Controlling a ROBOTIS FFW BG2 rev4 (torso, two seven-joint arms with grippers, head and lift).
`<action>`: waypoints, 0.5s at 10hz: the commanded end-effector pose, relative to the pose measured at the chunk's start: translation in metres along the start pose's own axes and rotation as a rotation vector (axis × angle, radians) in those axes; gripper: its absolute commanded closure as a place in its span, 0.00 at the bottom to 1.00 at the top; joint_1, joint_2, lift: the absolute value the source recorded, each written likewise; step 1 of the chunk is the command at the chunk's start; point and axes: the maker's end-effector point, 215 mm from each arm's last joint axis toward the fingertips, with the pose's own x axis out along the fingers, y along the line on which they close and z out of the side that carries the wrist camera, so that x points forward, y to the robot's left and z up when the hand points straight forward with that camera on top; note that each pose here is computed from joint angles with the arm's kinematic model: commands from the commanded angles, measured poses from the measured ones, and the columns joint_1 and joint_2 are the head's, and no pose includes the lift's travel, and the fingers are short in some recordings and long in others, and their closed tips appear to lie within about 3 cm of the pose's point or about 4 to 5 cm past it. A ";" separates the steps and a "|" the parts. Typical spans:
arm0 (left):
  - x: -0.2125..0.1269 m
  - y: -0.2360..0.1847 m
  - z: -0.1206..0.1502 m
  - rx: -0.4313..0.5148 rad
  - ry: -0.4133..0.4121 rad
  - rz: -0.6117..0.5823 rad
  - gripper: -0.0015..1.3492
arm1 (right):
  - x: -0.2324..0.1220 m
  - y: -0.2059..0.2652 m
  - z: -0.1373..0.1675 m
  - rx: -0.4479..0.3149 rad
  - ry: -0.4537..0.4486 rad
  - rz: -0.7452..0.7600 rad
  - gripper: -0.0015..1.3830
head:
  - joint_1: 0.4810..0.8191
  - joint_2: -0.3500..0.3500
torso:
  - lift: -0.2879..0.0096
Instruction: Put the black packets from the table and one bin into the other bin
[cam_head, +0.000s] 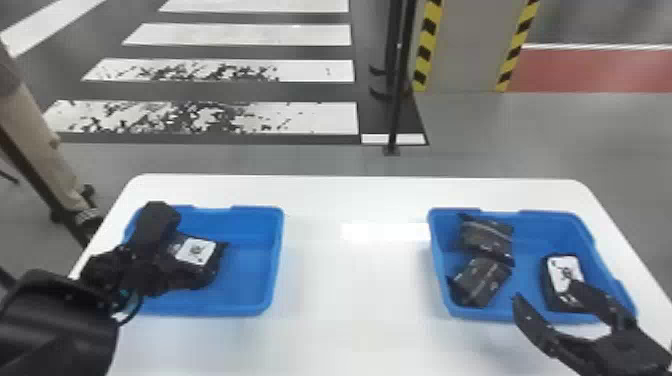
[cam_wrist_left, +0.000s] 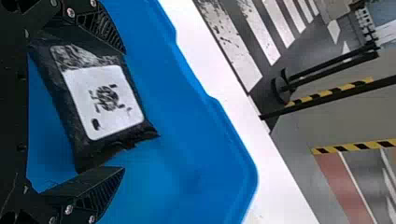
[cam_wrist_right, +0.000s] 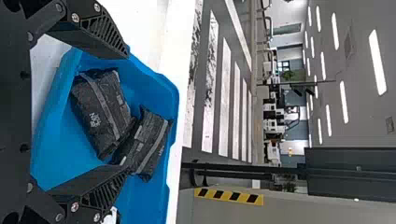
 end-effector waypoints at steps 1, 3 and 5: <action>0.001 0.018 -0.037 -0.027 0.073 0.020 0.12 | 0.000 0.002 -0.005 0.008 0.008 0.003 0.14 | 0.63 0.55 | 0.60; 0.001 0.037 -0.038 -0.043 0.066 0.044 0.11 | 0.002 0.006 -0.010 0.018 0.015 0.013 0.14 | 0.63 0.63 | 0.60; 0.012 0.040 -0.019 -0.023 0.049 0.040 0.11 | 0.005 0.010 -0.015 0.029 0.019 0.022 0.14 | 0.63 0.66 | 0.60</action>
